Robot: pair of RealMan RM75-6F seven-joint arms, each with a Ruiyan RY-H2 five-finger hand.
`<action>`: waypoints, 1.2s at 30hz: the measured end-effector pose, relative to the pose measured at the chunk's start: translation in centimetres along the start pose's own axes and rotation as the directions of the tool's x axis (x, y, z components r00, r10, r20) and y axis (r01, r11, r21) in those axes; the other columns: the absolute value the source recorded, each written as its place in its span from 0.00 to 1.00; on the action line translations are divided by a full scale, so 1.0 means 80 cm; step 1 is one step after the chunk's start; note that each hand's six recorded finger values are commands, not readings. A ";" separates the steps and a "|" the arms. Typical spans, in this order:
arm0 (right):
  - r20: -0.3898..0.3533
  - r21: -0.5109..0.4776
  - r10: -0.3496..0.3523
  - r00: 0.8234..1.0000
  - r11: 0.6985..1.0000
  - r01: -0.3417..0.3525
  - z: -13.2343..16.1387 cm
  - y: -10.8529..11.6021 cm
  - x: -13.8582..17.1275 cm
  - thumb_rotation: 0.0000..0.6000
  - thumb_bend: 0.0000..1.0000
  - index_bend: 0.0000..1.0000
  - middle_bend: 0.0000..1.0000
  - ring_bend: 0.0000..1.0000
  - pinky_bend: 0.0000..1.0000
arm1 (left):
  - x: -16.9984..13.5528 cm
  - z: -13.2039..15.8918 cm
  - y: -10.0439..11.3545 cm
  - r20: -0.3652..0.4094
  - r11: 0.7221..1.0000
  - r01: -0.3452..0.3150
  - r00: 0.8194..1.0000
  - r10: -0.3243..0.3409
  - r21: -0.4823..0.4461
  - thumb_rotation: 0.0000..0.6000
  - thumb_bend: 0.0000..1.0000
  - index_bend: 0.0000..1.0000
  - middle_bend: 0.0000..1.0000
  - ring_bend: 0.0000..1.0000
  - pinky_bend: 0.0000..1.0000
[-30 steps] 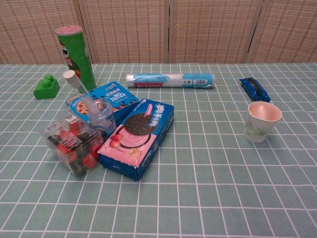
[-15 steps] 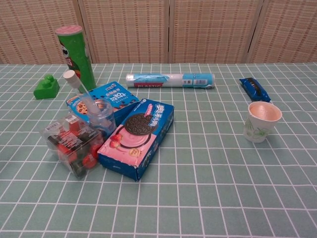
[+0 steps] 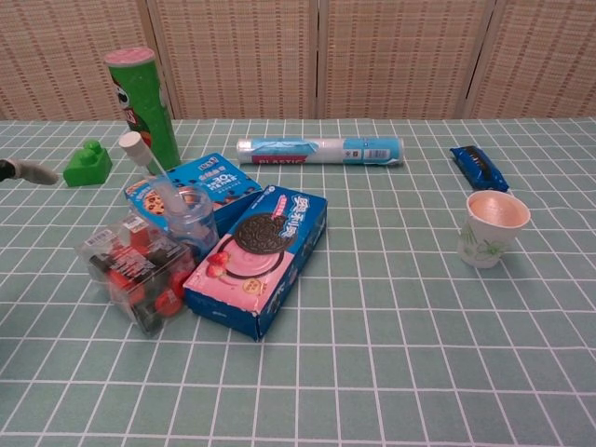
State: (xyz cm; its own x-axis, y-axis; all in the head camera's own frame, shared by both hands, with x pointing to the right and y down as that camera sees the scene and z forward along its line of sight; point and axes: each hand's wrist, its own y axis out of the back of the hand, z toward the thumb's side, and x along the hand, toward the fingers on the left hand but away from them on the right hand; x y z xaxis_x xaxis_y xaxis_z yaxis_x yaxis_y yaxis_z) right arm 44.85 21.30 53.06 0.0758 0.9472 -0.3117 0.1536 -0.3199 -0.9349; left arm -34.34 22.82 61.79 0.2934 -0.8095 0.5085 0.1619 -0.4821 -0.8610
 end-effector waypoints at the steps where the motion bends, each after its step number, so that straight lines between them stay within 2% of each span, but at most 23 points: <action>1: 0.000 -0.003 0.000 1.000 1.000 0.000 -0.001 0.001 0.000 1.00 0.21 0.37 0.44 0.39 0.60 | 0.003 0.004 -0.001 0.003 1.000 0.006 1.000 -0.006 0.000 1.00 0.22 0.12 1.00 0.91 1.00; 12: -0.002 -0.030 0.017 1.000 0.999 -0.017 -0.007 0.004 -0.001 1.00 0.21 0.37 0.44 0.39 0.60 | 0.027 0.045 0.003 0.049 1.000 0.020 0.999 -0.021 0.014 1.00 0.22 0.08 1.00 0.95 1.00; 36: -0.015 -0.053 0.037 0.999 0.998 -0.038 -0.008 0.005 0.000 1.00 0.21 0.37 0.44 0.39 0.60 | 0.045 0.108 0.042 0.156 0.998 0.037 0.987 -0.046 0.056 1.00 0.24 0.14 1.00 0.97 1.00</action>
State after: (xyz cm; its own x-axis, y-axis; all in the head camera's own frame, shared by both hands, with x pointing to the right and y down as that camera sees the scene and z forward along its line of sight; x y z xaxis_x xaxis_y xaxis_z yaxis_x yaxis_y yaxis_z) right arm 45.53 21.17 52.82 0.0964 0.9342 -0.3434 0.2025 -0.3562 -0.9122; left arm -24.63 21.21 60.66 0.4293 -0.7242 0.5396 0.2255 -0.4925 -0.8406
